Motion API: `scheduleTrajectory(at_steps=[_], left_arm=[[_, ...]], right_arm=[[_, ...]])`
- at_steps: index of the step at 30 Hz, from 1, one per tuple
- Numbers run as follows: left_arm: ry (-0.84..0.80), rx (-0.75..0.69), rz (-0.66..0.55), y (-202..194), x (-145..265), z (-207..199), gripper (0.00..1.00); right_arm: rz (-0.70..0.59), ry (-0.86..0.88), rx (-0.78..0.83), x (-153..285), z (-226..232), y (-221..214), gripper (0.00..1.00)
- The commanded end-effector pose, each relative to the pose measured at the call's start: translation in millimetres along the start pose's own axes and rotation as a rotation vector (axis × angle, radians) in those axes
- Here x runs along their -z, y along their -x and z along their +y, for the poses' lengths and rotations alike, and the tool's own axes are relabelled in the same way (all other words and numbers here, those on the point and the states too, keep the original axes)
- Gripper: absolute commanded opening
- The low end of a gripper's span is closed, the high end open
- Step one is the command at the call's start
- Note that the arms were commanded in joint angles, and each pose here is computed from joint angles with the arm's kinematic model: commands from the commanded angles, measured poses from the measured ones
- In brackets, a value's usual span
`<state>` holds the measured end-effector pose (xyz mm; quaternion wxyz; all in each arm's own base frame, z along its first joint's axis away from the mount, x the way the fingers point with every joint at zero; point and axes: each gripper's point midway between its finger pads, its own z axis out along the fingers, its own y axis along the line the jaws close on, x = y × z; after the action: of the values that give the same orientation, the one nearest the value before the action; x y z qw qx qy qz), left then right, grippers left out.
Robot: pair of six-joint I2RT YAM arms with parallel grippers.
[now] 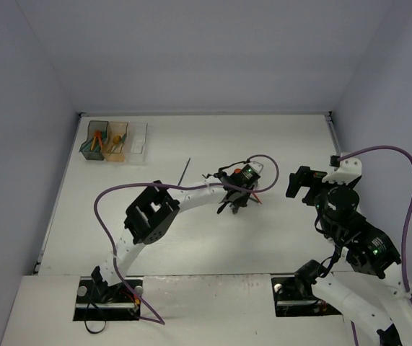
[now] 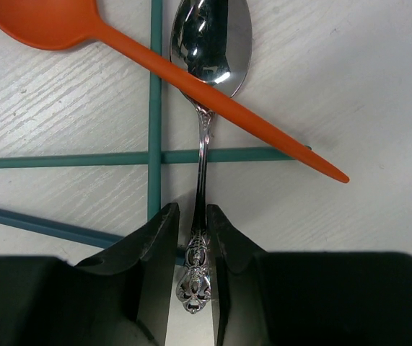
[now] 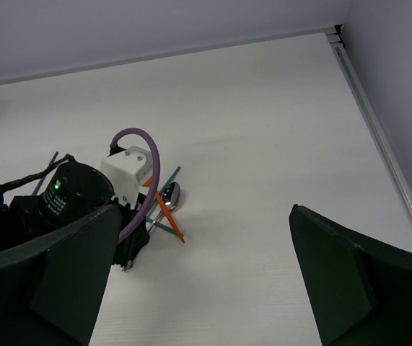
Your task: Sort the eating utensils into containers
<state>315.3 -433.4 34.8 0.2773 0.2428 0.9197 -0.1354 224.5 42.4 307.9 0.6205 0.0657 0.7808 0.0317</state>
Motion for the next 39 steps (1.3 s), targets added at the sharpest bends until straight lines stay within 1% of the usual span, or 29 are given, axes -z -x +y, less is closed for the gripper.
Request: scheduleTrajectory(at_steps=[1, 7, 11, 12, 13, 17, 19, 23, 26, 33, 39], left_arm=[[-0.058, -0.002, -0.086, 33.5, 34.6, 2.6, 0.22], [-0.116, 0.006, -0.082, 35.9, 35.7, 10.5, 0.22], [-0.138, -0.013, -0.087, 38.2, 38.9, 7.6, 0.14], [-0.154, -0.019, -0.087, 38.5, 39.4, 5.4, 0.05], [-0.167, -0.024, -0.086, 38.7, 40.2, 3.5, 0.01], [-0.205, -0.041, -0.100, 44.5, 58.3, -1.6, 0.00], [-0.223, -0.037, -0.130, 52.7, 77.3, -1.9, 0.00], [-0.210, 0.002, -0.171, 54.8, 100.1, 10.1, 0.00], [-0.212, 0.029, -0.181, 45.5, 106.7, 16.7, 0.00], [-0.134, 0.091, -0.139, 0.9, 100.1, 40.3, 0.00], [-0.026, 0.128, -0.176, -12.1, 110.1, 68.1, 0.00]], right_arm=[[-0.022, -0.005, -0.022, -5.2, 3.3, 6.0, 1.00], [-0.011, 0.003, -0.018, -6.8, 5.6, 2.8, 1.00], [-0.004, 0.004, -0.014, -8.4, 7.0, 2.0, 1.00], [-0.002, 0.003, -0.010, -8.7, 7.1, 1.5, 1.00], [-0.001, 0.004, -0.009, -8.9, 7.5, 1.3, 1.00], [0.004, 0.011, 0.000, -9.4, 8.8, 0.6, 1.00], [0.007, 0.015, 0.002, -9.9, 9.8, 0.4, 1.00], [0.030, 0.021, 0.016, -13.9, 13.3, -5.8, 1.00], [0.044, 0.028, 0.017, -16.5, 16.4, -9.7, 1.00], [0.071, 0.056, 0.021, -19.0, 23.2, -16.9, 1.00], [0.085, 0.062, 0.025, -21.4, 26.0, -20.3, 1.00]])
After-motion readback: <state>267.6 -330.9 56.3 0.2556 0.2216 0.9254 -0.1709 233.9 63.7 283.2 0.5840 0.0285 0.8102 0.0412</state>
